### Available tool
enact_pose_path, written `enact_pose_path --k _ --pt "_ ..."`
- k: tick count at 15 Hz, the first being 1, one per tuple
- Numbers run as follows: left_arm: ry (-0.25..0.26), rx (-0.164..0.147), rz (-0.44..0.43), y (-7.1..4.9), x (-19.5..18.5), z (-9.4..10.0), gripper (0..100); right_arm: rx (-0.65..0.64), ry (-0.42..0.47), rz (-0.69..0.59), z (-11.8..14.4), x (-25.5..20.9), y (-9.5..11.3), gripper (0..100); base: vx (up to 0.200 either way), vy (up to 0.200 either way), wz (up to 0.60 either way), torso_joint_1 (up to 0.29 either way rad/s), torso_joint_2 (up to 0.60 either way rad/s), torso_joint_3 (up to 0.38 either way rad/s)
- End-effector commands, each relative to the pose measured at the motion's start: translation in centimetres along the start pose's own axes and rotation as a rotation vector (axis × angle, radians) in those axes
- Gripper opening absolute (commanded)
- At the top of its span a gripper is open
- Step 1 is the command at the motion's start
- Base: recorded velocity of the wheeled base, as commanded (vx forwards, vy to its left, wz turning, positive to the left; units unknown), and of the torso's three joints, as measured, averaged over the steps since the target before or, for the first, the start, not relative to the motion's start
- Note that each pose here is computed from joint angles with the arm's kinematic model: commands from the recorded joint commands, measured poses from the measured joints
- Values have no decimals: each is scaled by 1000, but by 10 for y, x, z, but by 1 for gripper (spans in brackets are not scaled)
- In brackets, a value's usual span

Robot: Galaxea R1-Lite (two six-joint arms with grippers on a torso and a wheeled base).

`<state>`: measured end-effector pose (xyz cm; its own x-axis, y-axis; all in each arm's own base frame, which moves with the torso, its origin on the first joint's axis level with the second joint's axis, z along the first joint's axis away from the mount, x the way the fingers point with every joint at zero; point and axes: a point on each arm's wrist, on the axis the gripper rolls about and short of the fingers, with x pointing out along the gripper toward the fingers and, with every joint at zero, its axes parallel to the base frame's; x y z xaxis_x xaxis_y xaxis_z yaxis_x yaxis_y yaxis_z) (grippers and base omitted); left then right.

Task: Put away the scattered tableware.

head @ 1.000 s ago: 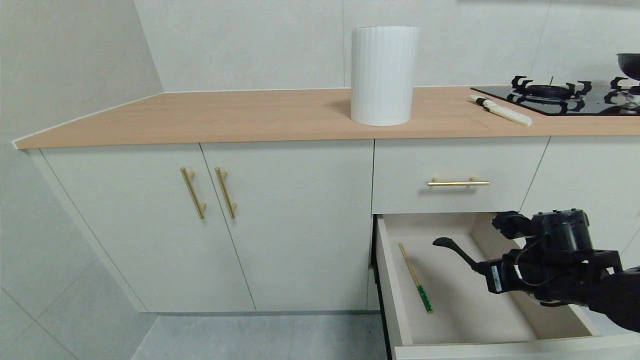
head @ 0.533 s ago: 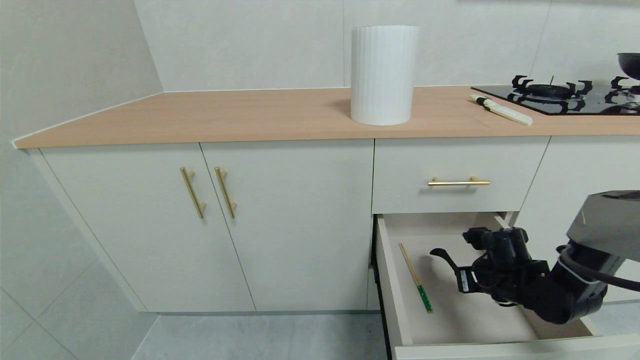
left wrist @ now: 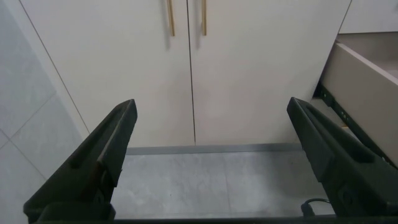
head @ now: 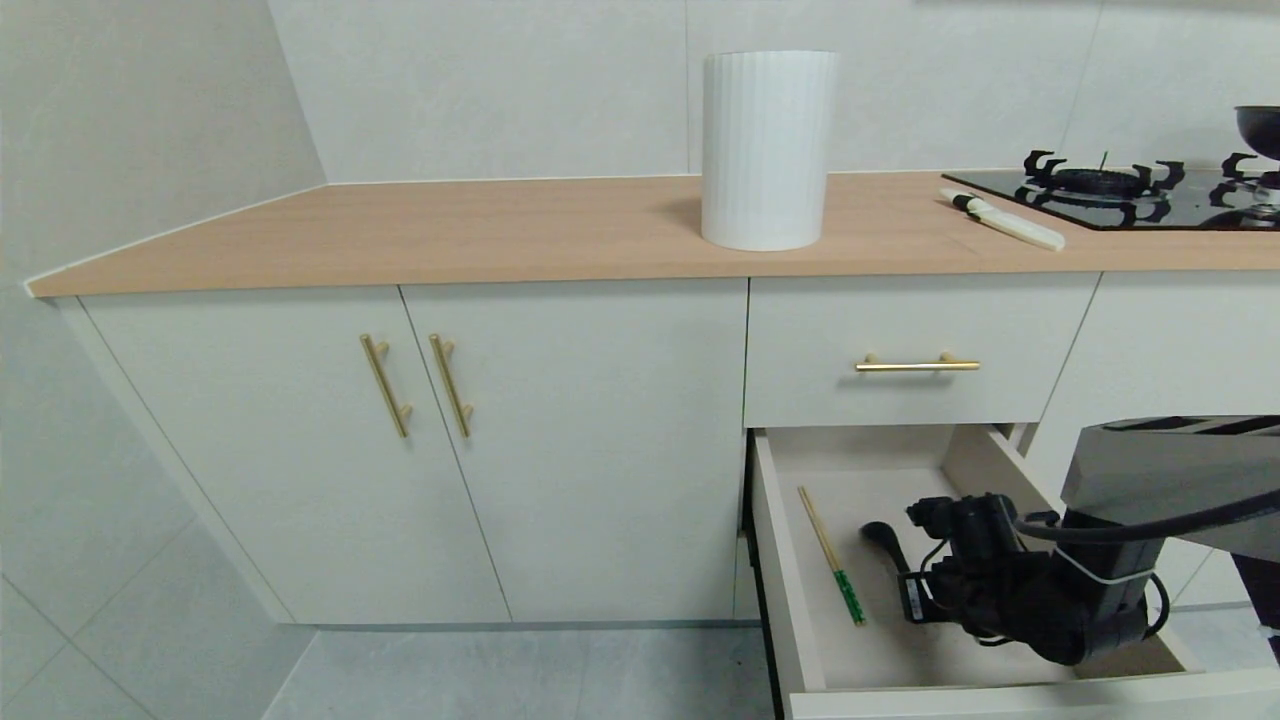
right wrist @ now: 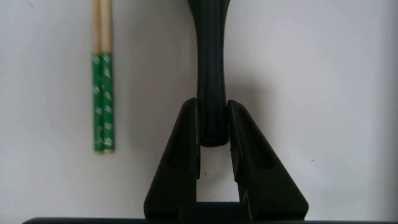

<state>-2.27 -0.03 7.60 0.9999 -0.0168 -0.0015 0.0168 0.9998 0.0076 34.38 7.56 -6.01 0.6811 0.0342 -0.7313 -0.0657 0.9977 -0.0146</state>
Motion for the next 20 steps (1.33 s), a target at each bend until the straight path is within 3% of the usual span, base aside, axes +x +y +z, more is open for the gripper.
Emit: enact_pose_path --k 1,10,11,18,20 --pt "0 0 0 0 0 0 100 -6 35 -3 -10 8 0 0 0 0 0 0 0 0" --pt "0 0 0 0 0 0 100 -5 38 2 -10 7 0 0 0 0 0 0 0 0" --pt "0 0 0 0 0 0 100 -5 38 5 -10 7 0 100 0 0 0 0 0 0" --pt "0 0 1 0 0 0 100 1 37 6 -10 7 -1 100 0 0 0 0 0 0" --pt "0 0 0 0 0 0 100 21 -22 4 6 -10 -2 100 0 0 0 0 0 0"
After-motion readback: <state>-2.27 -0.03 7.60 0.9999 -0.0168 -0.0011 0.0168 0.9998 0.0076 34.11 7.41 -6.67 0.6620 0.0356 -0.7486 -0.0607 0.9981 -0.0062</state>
